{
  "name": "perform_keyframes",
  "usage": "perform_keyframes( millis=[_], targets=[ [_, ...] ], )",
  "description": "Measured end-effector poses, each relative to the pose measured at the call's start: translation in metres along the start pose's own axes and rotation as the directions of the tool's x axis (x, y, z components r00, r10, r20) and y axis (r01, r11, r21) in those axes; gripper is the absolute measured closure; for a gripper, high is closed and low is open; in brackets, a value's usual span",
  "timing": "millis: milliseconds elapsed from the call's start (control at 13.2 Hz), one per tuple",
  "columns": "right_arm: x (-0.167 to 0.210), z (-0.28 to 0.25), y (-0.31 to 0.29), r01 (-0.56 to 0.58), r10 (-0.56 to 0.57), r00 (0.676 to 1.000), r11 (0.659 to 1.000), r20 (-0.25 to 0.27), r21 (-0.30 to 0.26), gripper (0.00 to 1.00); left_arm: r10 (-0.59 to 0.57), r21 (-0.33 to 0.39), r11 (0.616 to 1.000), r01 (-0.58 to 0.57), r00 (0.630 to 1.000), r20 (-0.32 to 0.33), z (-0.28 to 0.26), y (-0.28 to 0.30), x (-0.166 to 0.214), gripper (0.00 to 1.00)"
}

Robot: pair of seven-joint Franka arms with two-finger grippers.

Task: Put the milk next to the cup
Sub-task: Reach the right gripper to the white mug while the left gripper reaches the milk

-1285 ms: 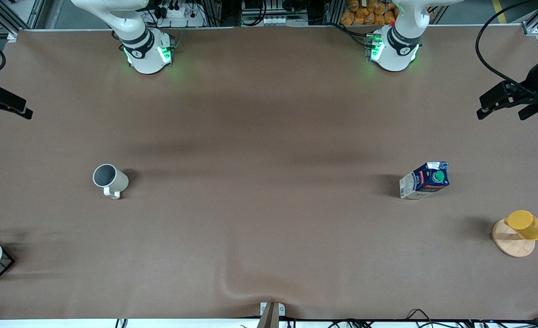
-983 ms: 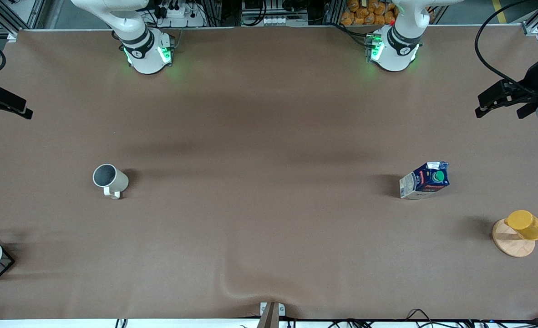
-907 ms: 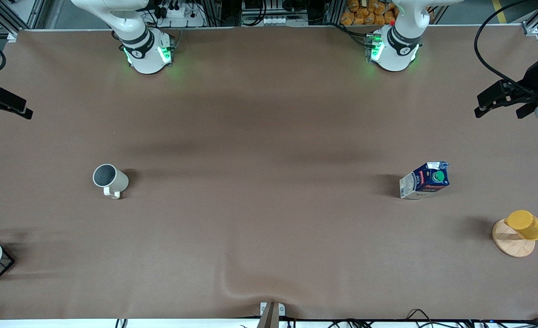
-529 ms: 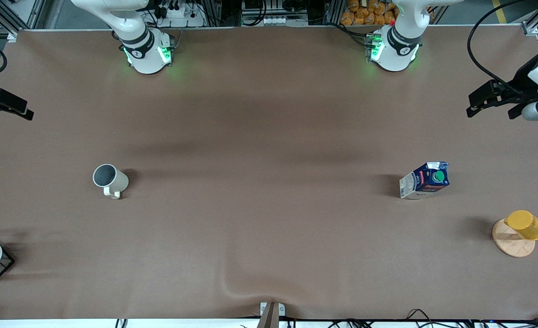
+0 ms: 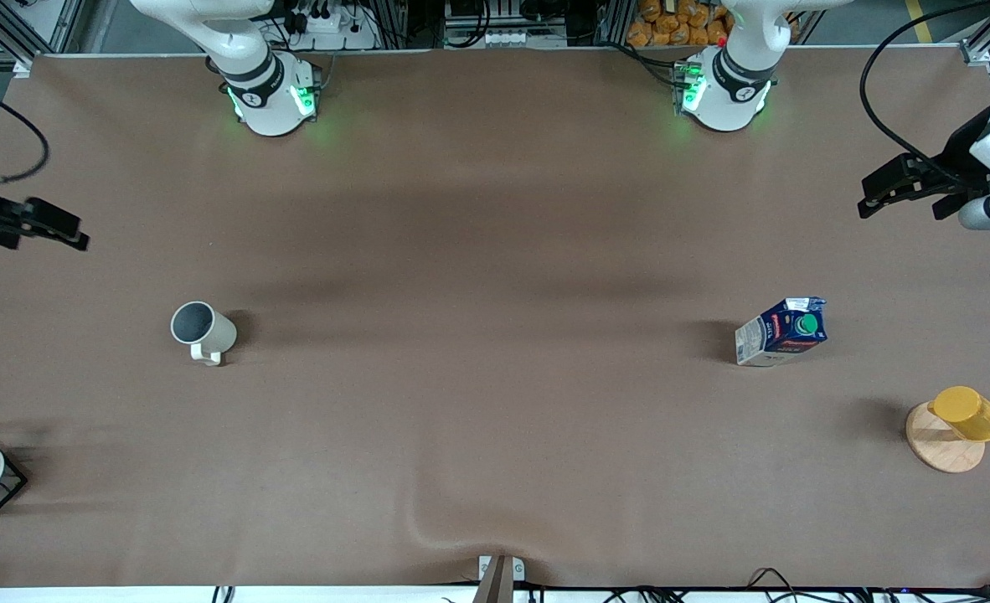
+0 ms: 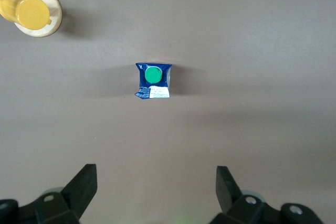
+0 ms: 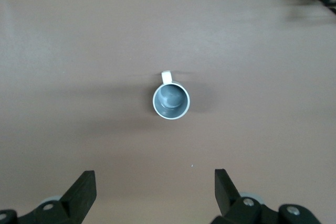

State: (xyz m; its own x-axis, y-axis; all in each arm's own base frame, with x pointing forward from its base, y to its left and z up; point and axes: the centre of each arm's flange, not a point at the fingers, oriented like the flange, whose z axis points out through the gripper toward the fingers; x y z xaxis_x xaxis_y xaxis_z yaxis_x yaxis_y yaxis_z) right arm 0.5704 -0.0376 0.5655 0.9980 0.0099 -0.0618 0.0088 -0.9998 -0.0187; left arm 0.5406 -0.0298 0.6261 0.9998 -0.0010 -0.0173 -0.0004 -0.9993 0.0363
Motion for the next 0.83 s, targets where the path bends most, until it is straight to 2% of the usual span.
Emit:
perform_keyframes(
  millis=[378, 680, 831],
  targets=[
    [0.046, 0.081, -0.004, 0.165, -0.164, 0.985, 0.986, 0.056, -0.007, 0.0, -0.003, 0.015, 1.0, 0.003, 1.0, 0.004, 0.003, -0.003, 0.001, 0.0],
    [0.063, 0.143, 0.008, 0.325, -0.326, 0.935, 0.945, 0.137, 0.026, 0.0, 0.0, 0.04, 0.999, -0.001, 1.0, 0.005, 0.003, -0.004, 0.002, 0.0],
    [0.066, 0.168, 0.013, 0.375, -0.376, 0.914, 0.926, 0.149, 0.037, 0.0, -0.002, 0.04, 0.999, 0.001, 1.0, 0.014, 0.008, -0.005, 0.004, 0.0]
  ],
)
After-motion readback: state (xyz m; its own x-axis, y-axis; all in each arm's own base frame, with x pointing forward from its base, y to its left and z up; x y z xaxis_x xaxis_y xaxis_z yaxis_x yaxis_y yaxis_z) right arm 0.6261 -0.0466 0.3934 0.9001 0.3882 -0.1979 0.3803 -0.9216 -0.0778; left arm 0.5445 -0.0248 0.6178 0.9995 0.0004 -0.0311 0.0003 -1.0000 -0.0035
